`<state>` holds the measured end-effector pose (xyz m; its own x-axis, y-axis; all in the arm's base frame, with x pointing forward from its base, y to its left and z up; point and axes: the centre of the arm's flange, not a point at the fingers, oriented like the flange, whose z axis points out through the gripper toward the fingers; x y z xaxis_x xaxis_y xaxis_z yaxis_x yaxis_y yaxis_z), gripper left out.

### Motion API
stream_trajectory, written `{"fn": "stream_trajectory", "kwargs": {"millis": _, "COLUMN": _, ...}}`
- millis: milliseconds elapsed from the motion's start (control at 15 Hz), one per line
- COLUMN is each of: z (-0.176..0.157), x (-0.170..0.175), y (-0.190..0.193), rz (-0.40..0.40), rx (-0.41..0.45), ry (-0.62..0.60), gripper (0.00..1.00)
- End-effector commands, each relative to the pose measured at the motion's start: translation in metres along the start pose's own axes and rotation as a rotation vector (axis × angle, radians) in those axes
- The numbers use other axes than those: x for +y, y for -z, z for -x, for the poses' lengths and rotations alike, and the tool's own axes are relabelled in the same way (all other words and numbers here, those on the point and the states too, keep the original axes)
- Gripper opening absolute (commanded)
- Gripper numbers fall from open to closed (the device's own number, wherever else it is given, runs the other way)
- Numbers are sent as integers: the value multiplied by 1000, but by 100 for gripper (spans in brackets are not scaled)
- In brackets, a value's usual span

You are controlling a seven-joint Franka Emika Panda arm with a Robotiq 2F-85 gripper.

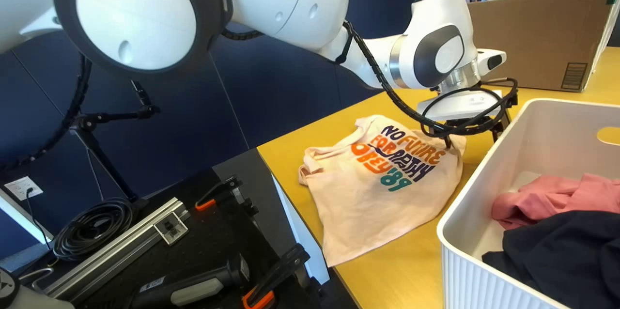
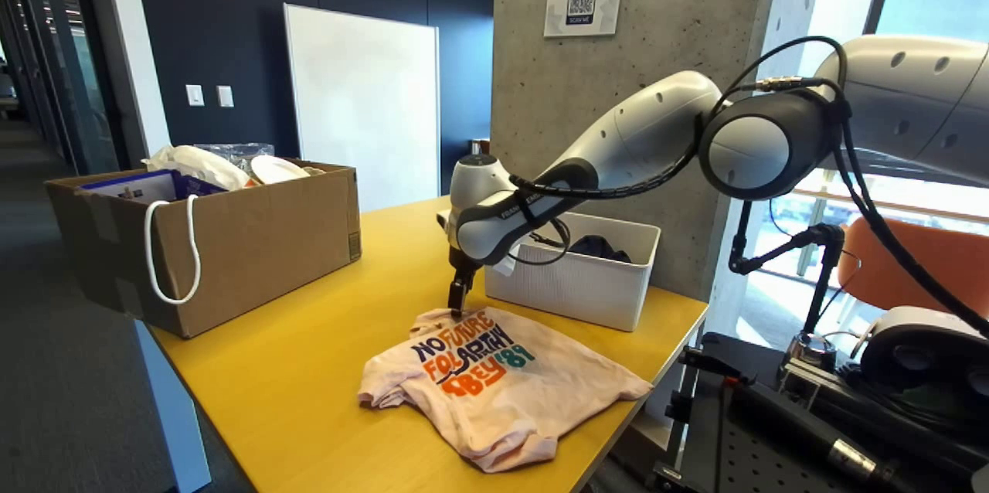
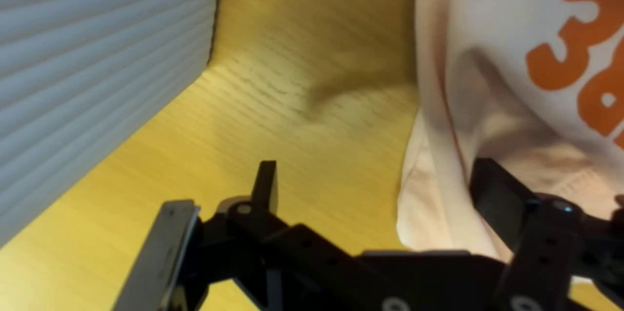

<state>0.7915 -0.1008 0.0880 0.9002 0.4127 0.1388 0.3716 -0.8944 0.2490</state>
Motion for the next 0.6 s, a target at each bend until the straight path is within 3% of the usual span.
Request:
{"fn": "stream_trajectory", "kwargs": {"millis": 0, "z": 23, "x": -3, "y": 60, "rz": 12, "rx": 36, "ry": -7, "gripper": 100}}
{"fn": "stream_trajectory", "kwargs": {"millis": 267, "z": 24, "x": -19, "y": 106, "rz": -28, "rx": 72, "ry": -3, "gripper": 100}}
{"fn": "stream_trajectory", "kwargs": {"millis": 533, "z": 26, "x": -48, "y": 145, "rz": -131, "rx": 63, "ry": 3, "gripper": 100}}
